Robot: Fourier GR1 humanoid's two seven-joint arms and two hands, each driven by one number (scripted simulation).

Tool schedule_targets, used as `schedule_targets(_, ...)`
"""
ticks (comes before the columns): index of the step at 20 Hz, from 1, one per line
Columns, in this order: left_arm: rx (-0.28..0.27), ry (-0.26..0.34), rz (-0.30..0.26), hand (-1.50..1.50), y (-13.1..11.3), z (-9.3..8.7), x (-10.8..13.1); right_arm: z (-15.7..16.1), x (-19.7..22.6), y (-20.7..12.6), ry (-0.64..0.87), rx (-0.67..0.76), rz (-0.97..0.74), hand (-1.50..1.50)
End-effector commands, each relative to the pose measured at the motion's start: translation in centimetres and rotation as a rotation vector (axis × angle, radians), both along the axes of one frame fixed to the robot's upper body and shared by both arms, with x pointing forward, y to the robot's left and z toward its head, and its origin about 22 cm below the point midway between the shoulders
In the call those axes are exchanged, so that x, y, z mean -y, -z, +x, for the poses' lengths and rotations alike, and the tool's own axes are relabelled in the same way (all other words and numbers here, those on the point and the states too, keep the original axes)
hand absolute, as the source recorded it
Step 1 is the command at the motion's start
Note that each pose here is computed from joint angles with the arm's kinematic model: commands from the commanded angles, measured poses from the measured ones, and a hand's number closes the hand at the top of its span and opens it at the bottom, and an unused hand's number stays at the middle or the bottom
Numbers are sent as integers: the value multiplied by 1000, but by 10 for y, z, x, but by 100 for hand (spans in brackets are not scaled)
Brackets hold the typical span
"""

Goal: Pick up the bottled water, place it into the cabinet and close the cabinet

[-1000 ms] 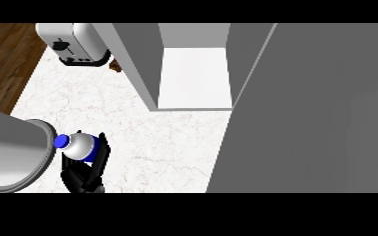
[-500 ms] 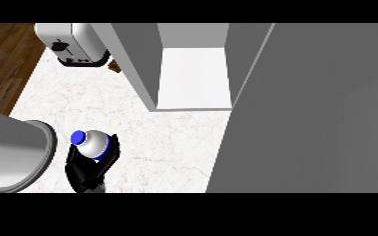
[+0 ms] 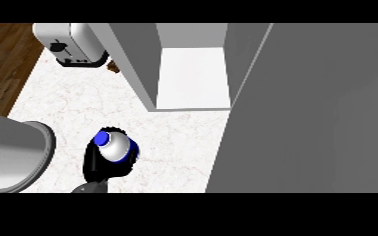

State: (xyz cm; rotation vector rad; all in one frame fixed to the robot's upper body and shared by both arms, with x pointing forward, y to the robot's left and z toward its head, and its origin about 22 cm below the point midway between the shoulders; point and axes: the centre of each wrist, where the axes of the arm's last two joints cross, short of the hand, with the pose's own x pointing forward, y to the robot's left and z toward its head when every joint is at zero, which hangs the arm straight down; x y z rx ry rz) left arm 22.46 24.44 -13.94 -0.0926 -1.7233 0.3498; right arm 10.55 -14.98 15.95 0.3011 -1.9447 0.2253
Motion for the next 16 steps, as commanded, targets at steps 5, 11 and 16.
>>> schedule_targets(5,41,130,21,150,-21,13,0,-5,13,-18,44,45,-3,-150)
schedule_targets(11,30,173,-75,150,-47,7,46,-25,0,-17,24,29,9,-150)
schedule_targets(16,47,179,-52,150,-88,29,48,-23,7,-13,39,33,11,-150)
